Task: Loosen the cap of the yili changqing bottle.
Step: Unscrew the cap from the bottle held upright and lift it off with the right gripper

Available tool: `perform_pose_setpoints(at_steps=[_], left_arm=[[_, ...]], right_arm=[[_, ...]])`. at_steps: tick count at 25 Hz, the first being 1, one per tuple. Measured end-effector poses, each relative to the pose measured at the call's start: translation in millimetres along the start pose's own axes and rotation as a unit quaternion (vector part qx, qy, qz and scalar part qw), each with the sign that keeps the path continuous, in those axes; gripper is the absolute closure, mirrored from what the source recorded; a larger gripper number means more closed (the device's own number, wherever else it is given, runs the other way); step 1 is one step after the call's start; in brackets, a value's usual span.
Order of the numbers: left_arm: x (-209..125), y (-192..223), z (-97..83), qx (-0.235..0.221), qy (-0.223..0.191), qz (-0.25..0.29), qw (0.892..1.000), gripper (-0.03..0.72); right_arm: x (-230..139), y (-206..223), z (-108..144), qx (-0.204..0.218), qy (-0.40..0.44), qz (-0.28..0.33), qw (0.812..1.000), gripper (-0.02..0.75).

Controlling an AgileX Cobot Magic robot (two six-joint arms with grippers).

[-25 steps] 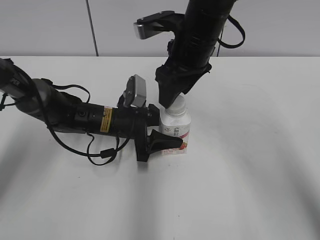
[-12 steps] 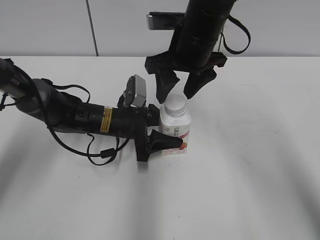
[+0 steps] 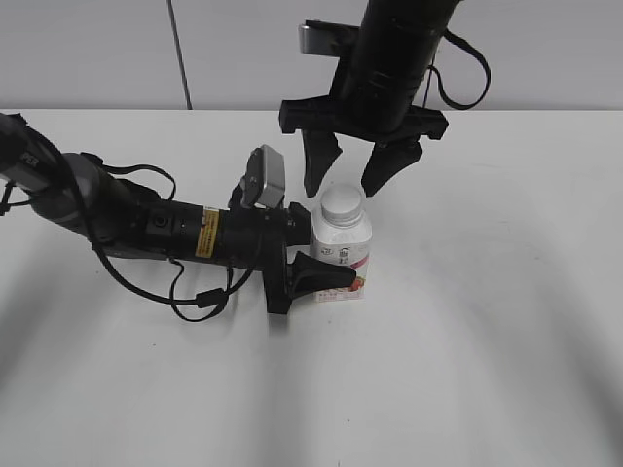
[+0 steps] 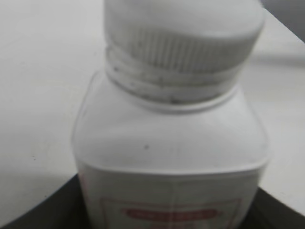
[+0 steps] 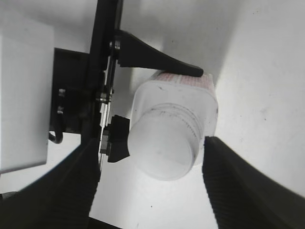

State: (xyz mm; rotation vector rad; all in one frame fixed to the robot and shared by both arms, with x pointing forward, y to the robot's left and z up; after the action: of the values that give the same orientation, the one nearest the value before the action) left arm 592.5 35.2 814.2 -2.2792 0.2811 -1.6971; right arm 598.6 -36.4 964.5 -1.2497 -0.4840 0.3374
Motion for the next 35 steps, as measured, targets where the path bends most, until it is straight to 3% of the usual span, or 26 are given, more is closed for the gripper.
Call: perform_pose_setpoints(at_steps=[25, 35], left_arm=[[0.0, 0.0, 0.0, 0.0, -0.002, 0.0, 1.0, 0.259], [0.0, 0.0, 0.0, 0.0, -0.002, 0.0, 1.0, 0.259]], right_arm=[[-1.0, 23.2, -5.7, -0.002, 0.028, 0.026, 0.999, 0.209], [-1.4, 23.6, -7.2, -0.006, 0.027, 0.028, 0.999, 0.337]])
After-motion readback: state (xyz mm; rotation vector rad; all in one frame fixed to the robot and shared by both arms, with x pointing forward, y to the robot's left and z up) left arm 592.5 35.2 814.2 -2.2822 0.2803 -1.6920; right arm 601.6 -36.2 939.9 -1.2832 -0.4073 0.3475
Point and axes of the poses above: a point on each arm's last joint axis where the gripper is mounted, y pointing out along that axis toward the gripper, z along the wrist's bending axis when the last joint is at zero, x = y × z, the point moved 5 cm from there along y, pointing out along that axis toward the gripper, and after that the axes turned 14 degrees about -y, right-handed, at the moved point
